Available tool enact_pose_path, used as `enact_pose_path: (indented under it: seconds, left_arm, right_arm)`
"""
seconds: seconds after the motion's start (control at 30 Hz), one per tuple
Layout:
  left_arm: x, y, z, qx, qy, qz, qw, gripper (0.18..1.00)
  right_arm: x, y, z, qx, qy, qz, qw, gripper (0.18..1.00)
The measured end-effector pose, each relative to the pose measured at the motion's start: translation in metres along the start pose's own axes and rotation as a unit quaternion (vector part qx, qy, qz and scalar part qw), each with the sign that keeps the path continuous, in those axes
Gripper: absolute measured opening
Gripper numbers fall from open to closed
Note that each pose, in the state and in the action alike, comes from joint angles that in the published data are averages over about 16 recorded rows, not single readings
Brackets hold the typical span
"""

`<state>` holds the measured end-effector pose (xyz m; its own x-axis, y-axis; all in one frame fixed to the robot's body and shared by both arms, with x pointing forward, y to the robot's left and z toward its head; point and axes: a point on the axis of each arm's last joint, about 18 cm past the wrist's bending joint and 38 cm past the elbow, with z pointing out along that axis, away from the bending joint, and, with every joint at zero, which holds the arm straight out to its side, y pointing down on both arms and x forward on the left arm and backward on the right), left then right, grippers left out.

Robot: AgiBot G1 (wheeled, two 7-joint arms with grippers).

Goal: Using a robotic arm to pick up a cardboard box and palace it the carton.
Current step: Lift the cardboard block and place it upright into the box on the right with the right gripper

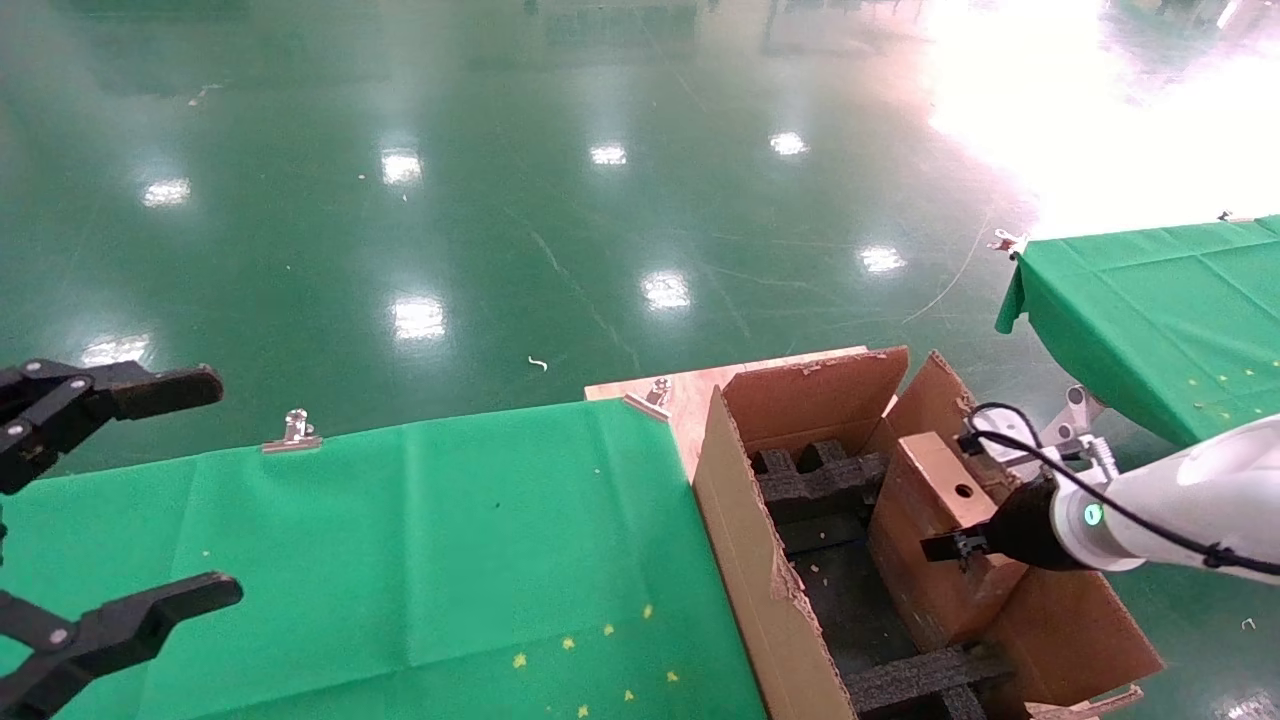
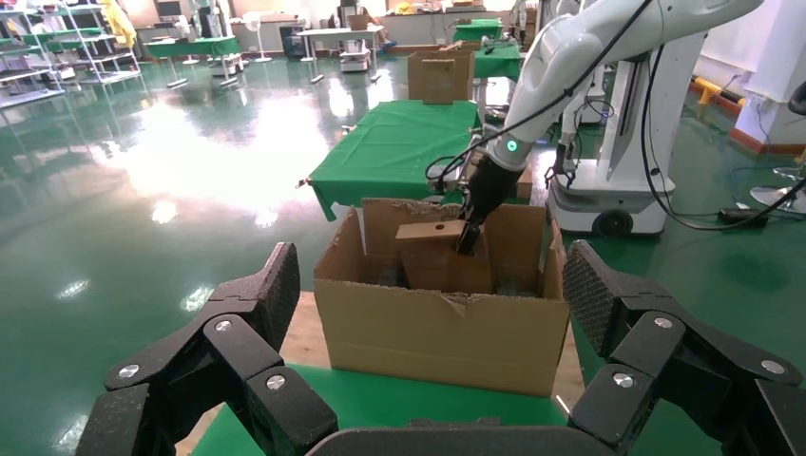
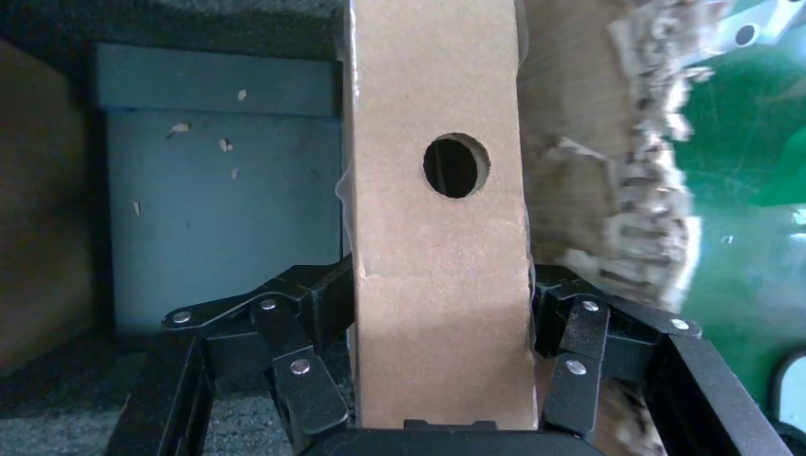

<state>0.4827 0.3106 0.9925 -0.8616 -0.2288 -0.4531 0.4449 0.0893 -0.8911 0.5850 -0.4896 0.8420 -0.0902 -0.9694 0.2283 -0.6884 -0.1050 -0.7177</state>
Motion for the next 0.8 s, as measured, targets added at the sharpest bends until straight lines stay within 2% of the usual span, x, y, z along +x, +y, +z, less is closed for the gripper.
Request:
enact_pose_path:
  seconds: [0.8]
  left_arm:
    - [0.000,0.000,0.000,0.000,0.000,0.000,1.0000,1.001]
  right_arm:
    - [-0.013,0.027,0.040,-0.046,-0.009,0.007,0.999,0.337]
